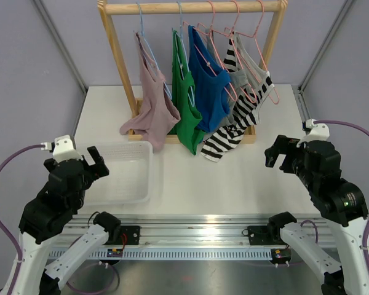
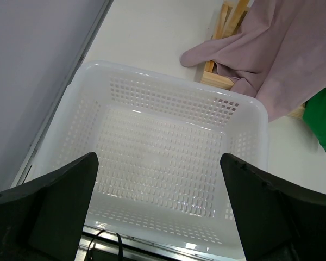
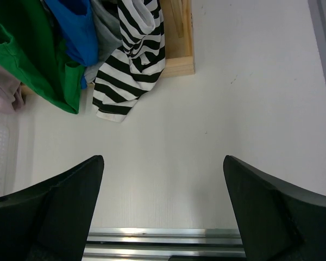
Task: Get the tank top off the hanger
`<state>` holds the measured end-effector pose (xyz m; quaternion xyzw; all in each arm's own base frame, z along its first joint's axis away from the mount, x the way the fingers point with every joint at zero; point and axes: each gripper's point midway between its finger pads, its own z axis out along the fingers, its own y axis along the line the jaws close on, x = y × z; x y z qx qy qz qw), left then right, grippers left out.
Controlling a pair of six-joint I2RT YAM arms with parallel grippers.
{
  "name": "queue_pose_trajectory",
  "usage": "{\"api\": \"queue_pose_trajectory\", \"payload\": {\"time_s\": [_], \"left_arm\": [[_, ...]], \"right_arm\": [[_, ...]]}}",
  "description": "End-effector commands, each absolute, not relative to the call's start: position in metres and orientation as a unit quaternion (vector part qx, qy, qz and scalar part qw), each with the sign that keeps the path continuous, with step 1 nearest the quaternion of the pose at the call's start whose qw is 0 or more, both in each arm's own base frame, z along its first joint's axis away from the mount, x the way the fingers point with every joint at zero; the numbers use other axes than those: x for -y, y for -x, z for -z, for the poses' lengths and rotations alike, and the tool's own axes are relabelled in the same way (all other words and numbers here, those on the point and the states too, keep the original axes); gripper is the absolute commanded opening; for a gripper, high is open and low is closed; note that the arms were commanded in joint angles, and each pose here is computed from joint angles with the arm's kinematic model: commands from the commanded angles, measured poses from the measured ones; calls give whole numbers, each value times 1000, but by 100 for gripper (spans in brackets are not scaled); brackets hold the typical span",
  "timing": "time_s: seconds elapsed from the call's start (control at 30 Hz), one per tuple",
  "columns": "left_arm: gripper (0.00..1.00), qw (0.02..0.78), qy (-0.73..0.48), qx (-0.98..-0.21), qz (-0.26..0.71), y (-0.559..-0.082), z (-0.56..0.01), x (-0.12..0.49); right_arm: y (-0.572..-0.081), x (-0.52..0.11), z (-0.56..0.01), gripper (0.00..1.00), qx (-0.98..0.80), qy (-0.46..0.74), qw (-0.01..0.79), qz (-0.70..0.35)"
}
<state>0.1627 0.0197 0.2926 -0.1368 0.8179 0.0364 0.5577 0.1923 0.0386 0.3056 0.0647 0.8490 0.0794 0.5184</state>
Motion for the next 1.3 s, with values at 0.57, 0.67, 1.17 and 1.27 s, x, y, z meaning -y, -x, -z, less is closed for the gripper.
{"api": "queue_pose_trajectory", "payload": {"time_s": [0.57,0.67,1.17,1.27], "left_arm": [[99,579,133,-803,42,-160,-311,0],[99,573,127,-808,57,-162,-308,7],[99,571,115,-808,85,-174,-303,25],[99,578,114,-804,82,-180,-299,26]], "right_arm": [[-204,-160,-419,98,-758,73,522,-385],[-217,-182,-443,91,-746,96,502,-426],[-313,-306,-519,76,-721,172,550,-384],[-332,-335,-518,74,-710,188,573,-364]]}}
